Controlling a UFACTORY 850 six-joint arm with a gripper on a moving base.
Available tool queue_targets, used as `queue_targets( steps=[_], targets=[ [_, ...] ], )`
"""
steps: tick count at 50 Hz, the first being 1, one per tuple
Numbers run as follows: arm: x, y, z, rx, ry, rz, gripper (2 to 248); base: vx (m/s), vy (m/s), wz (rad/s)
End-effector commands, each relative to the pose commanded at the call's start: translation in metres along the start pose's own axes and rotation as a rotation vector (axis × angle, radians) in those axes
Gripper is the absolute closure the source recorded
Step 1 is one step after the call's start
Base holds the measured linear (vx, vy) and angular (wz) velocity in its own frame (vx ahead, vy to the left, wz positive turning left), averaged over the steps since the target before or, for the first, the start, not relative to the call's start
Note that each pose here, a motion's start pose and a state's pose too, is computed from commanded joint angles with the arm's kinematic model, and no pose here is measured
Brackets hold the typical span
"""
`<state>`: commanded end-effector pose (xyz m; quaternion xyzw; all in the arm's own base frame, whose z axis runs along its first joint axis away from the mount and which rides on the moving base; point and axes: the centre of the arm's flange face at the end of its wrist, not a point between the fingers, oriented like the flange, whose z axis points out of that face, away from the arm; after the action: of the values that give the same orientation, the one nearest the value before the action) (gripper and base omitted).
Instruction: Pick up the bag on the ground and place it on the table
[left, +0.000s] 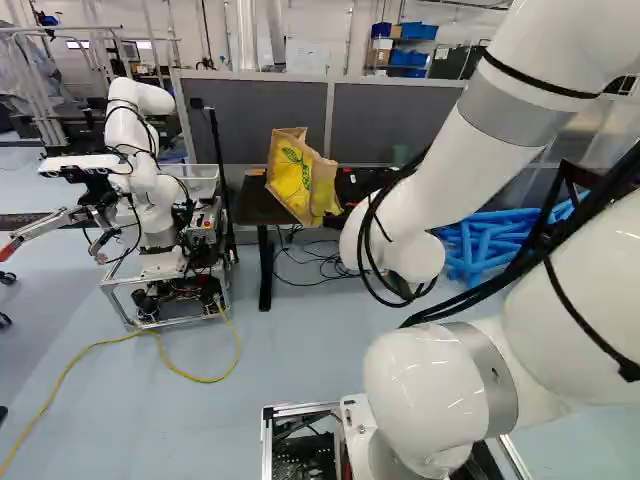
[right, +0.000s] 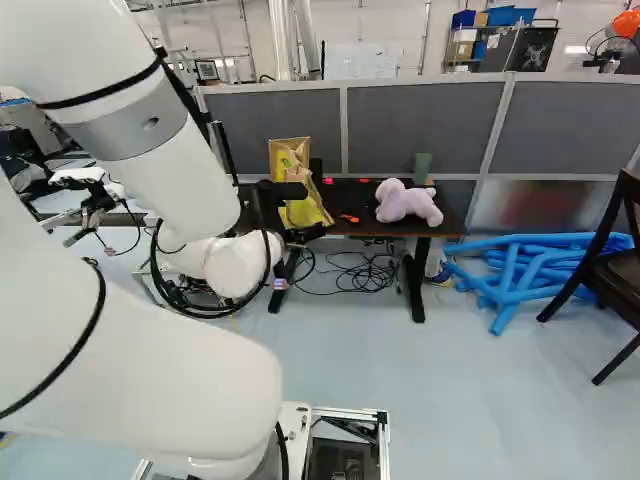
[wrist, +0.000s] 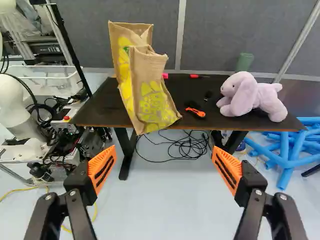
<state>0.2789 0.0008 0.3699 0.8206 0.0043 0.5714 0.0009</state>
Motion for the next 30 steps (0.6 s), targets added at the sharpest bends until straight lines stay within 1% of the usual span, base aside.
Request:
queue_targets(
  steps=[15, 30],
  targets=[
    [-0.0056, 0.0006, -0.0053, -0.003, 0.018, 0.006, 3, 0.0, 0.0, 0.0],
    [-0.007, 0.0008, -0.0066, -0.004, 0.023, 0.008, 3, 0.0, 0.0, 0.0]
  ],
)
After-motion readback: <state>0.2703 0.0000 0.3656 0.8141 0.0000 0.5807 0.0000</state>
